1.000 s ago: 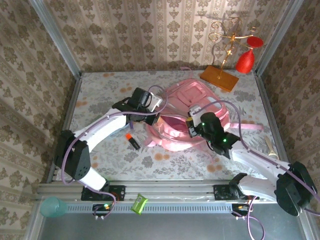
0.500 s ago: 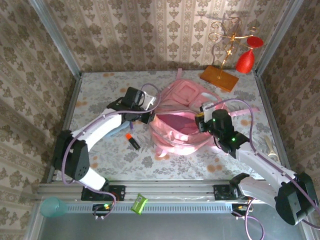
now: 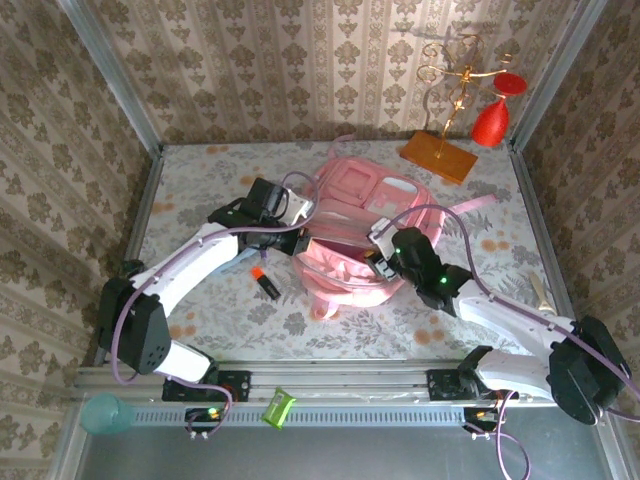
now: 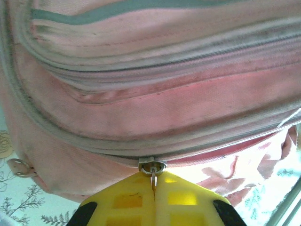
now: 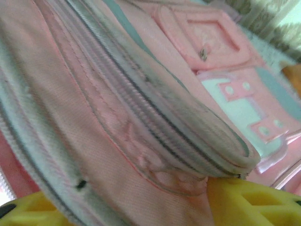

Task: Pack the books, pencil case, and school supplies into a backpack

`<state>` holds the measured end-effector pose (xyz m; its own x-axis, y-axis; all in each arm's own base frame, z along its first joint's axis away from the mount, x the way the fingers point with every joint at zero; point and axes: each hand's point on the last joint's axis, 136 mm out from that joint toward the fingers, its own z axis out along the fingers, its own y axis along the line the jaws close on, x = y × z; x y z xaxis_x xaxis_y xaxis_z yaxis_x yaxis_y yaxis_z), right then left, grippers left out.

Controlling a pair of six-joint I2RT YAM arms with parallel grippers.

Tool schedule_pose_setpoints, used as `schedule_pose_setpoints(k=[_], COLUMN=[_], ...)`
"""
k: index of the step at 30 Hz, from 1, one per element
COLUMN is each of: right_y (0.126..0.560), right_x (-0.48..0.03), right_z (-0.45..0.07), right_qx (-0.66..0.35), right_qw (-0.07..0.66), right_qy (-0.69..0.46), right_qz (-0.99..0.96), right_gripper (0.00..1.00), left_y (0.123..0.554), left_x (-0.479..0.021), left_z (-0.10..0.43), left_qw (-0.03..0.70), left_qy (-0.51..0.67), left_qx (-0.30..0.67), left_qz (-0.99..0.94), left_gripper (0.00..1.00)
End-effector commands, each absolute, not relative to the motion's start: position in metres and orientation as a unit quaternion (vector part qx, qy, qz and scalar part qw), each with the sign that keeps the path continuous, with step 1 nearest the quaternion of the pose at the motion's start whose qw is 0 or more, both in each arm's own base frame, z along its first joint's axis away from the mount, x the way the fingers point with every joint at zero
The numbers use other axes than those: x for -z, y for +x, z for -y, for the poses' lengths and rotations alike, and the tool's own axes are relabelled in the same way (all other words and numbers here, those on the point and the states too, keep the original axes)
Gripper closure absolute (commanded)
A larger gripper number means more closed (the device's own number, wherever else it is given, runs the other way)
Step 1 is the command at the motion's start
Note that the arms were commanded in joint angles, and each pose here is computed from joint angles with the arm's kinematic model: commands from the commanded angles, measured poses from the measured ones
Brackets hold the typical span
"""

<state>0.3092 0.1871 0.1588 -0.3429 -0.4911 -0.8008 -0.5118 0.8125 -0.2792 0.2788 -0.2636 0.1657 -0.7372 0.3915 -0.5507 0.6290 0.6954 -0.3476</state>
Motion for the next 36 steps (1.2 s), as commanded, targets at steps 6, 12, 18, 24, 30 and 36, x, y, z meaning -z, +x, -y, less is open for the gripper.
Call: schedule_pose_setpoints(k=[6,12,18,24,30,36], right_y=[0.330,0.330,0.338,0.348,0.353,0.354], right_x=[-0.197,-0.203,-0.204,-0.195,-0.195,-0.197], right_z=[-0.195,-0.205,-0.177,-0.090,-0.048,-0.039], right_qx=[0.121,0.136,0.140,0.066,-0.041,-0.055], right_qw=[0.512,0.513,0.520,0.517,0.551,0.556], right_qy=[-0.341,-0.346,-0.269,-0.080,0.036,0.058], right_qz=[-0.779,-0.774,-0.798,-0.849,-0.832,-0.827], right_gripper=[0.31,0.39,1.00,1.00,1.00,1.00], left_y=[0.274,0.274,0.284,0.297,0.315,0.351], left_x=[-0.197,-0.199,-0.197,-0.181,-0.144,-0.117], left_z=[0.282,0.283,0.268,0.221,0.172,0.160], left_qw=[0.251,0.251,0.259,0.266,0.265,0.275], left_qy=[0.314,0.311,0.282,0.223,0.160,0.109], left_qx=[0.295,0.296,0.271,0.226,0.144,0.139], left_qz=[-0.867,-0.868,-0.883,-0.910,-0.940,-0.945], left_gripper=[1.00,1.00,1.00,1.00,1.00,1.00])
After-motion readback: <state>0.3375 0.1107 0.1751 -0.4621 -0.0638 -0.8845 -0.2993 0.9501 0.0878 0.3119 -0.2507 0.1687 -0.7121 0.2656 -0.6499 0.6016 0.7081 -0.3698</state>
